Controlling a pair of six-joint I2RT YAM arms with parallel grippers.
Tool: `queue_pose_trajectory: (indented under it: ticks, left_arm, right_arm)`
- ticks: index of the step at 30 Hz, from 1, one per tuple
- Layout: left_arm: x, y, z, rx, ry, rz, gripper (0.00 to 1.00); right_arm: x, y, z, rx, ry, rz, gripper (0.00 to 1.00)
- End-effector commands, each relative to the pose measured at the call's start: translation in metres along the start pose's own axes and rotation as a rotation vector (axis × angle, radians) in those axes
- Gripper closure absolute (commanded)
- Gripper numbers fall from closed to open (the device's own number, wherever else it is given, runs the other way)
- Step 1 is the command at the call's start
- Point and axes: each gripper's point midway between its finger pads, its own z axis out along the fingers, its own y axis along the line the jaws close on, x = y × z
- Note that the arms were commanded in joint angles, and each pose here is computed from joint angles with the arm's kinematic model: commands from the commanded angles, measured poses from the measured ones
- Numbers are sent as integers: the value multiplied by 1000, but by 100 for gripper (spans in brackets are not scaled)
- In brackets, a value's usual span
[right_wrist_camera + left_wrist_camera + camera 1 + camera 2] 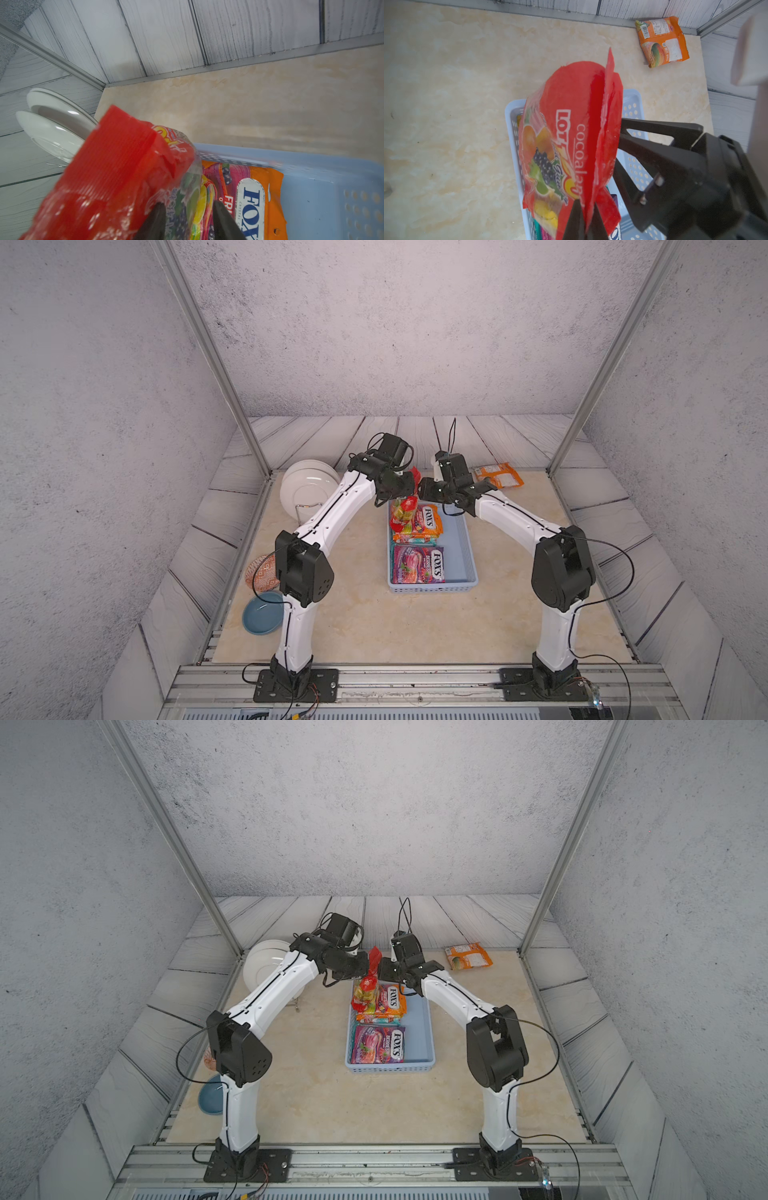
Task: Put the candies in the basket
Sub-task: Place the candy in the basket.
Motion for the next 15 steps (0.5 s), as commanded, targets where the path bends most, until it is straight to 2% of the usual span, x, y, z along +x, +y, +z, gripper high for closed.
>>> queue_pose_trajectory:
  ticks: [1,6,12,15]
  left_arm:
    - [-19,-36,-4,104,-78,51,88]
    - [-10,-40,2,105,-54,59,76]
    - [-10,-55,-11,176,-53,67,42]
    - [-13,-63,-30,201,-82,108,38]
  right_arm:
    - [15,-6,21,-26,54,1,58]
    - [32,-21,29,-7,106,3,58]
    - [33,-34,25,19,116,20,58]
    - [33,-40,17,39,130,12,58]
